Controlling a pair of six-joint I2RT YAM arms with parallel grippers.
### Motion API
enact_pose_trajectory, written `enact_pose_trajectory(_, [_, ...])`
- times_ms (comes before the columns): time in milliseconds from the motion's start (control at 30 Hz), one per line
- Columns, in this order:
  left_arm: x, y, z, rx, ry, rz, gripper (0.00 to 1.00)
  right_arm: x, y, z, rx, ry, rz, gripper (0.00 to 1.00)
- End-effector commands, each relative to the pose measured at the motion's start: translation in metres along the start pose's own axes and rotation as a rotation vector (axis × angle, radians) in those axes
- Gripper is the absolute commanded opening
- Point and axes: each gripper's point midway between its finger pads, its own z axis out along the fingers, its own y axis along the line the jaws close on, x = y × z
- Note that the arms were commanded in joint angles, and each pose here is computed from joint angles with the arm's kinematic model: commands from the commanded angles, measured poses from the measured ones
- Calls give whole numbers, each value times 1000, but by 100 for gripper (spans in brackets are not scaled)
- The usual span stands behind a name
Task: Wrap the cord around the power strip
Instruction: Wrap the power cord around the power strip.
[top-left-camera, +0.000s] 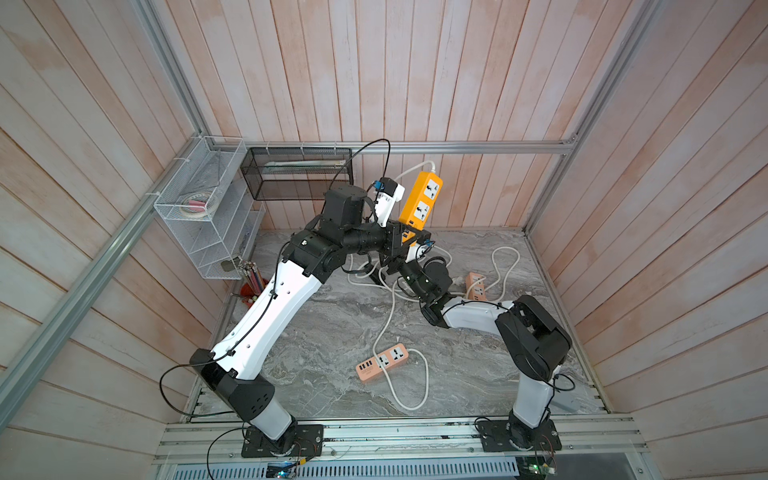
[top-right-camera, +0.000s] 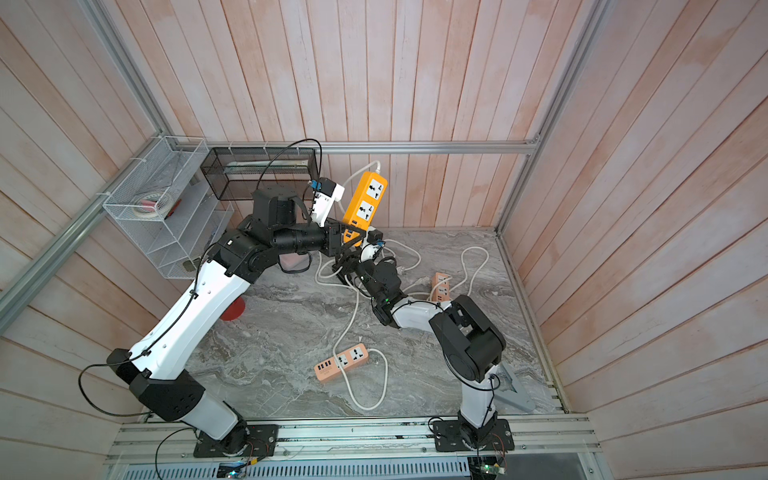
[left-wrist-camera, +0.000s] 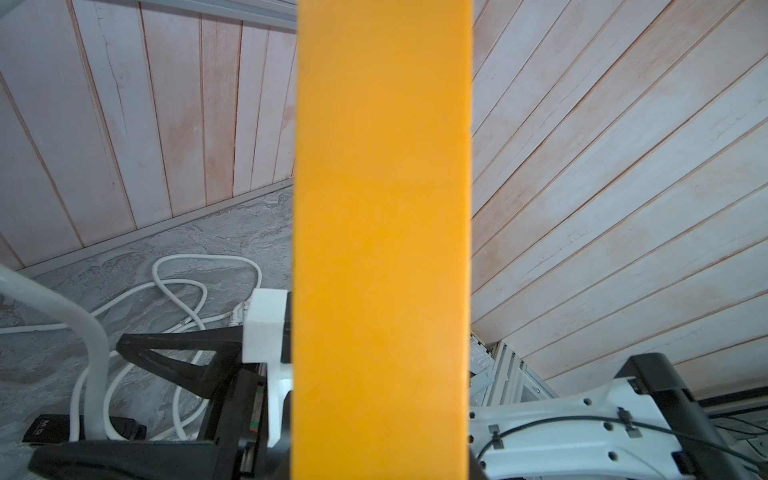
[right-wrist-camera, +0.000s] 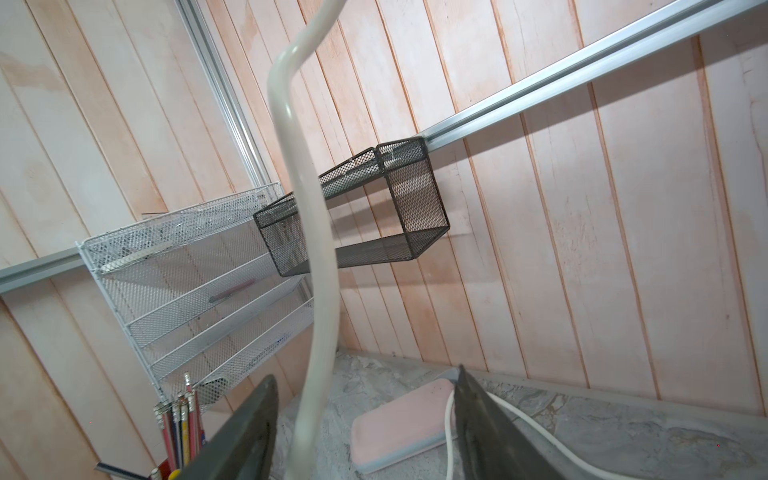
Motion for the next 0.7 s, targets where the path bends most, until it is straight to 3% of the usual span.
enact_pose_trajectory(0, [-27,-12,-13,24,-85,42,10,15,-12,7,53,6,-27,62])
enact_pose_trajectory(100, [-28,-7,-16,12,-92,35,9,20,-19,7,82,1,-40,49])
enact_pose_trajectory(333, [-31,10,-23,-21,-102,36,8,24,-19,-9,82,49,-151,2])
enact_pose_trajectory(433, [-37,39,-35,-112,-106,61,8,30,-21,-31,87,127,-252,0])
enact_pose_trajectory(667, [-26,149,-54,-525,-7,172,8,22,-37,-93,180,291,-547,0])
